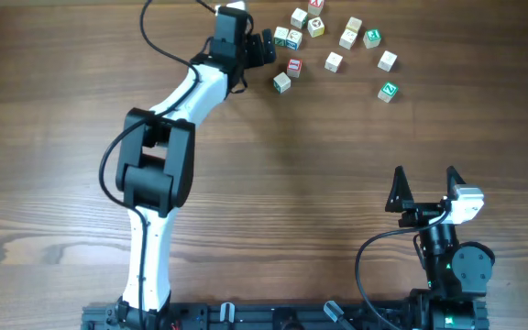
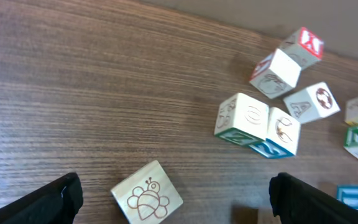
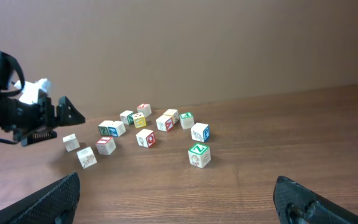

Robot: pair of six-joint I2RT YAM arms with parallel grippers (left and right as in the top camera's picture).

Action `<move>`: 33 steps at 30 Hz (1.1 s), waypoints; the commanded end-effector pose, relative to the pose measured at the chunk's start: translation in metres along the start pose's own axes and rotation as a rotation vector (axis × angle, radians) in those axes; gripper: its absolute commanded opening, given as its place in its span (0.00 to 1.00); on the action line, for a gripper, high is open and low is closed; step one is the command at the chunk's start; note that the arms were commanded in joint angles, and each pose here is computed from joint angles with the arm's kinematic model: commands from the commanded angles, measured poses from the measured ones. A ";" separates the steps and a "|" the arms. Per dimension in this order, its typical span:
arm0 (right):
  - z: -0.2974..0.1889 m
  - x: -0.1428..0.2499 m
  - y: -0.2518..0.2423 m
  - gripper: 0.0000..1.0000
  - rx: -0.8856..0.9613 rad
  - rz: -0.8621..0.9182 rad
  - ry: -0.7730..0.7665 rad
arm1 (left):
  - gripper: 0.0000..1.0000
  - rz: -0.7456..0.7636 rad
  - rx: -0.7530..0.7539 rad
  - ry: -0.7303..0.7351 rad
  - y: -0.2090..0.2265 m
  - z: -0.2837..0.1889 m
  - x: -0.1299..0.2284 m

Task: Form a horizontal line
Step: 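Lower the left gripper and grasp the bee-picture block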

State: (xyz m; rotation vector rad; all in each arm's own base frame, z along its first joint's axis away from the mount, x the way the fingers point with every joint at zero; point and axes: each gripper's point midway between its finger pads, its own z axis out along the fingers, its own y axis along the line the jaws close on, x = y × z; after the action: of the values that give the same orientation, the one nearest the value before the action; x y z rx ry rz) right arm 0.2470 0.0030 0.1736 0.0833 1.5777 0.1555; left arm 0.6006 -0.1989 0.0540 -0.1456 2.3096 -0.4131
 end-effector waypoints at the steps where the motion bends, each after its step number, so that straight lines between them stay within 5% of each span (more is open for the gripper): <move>1: 0.000 -0.001 0.004 1.00 -0.021 -0.019 -0.006 | 0.98 -0.126 -0.074 -0.040 0.015 0.012 0.000; 7: 0.000 -0.001 0.004 1.00 -0.021 -0.019 -0.005 | 0.91 -0.149 -0.109 0.007 0.028 0.032 0.030; 21: 0.000 -0.001 0.004 1.00 -0.021 -0.019 -0.005 | 0.48 -0.118 -0.115 0.035 0.017 0.030 0.040; 33: 0.000 -0.001 0.004 1.00 -0.021 -0.019 -0.005 | 0.44 -0.041 -0.163 -0.056 0.004 -0.026 -0.016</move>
State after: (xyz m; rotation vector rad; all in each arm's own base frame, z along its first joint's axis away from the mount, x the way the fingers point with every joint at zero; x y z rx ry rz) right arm 0.2470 0.0030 0.1736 0.0833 1.5777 0.1555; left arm 0.5880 -0.1876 0.0238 -0.3304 2.3741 -0.2625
